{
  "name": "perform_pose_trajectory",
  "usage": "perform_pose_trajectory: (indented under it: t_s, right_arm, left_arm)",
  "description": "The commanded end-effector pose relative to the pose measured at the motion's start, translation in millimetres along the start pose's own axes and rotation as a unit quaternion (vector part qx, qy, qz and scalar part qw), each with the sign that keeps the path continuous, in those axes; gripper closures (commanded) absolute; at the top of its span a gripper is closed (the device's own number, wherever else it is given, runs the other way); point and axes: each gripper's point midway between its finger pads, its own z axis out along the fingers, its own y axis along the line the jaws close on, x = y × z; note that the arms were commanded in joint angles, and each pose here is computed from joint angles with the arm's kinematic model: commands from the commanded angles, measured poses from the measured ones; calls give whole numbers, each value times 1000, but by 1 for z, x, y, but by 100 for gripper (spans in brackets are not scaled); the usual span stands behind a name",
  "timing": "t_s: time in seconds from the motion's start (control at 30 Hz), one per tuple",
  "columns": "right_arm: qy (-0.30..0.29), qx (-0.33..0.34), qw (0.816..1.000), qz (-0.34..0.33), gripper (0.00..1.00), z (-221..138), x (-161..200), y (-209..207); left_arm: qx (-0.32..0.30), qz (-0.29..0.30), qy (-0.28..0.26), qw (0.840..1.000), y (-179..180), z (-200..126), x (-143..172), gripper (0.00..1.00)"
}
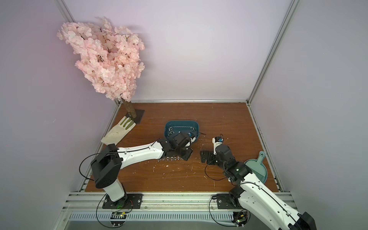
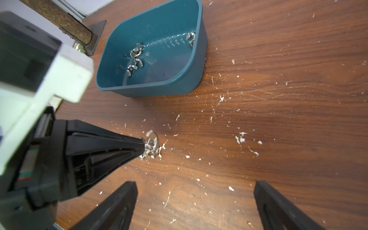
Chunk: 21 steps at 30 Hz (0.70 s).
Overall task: Take out the wing nut from the storage box
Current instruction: Place the wing nut at the center of the board.
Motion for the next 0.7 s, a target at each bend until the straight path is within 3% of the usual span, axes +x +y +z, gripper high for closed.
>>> perform_pose_trajectory:
  t_s: [0.0,0.67]
  right_arm:
    - [-5,0,1000,7,1,-3,0,-2]
    - [0,-6,1000,12,1,0,4,-1]
  left_arm:
    - [5,-8,11,1000,-3,12,10,97]
    - [-13,-24,53,998,7,31,38,95]
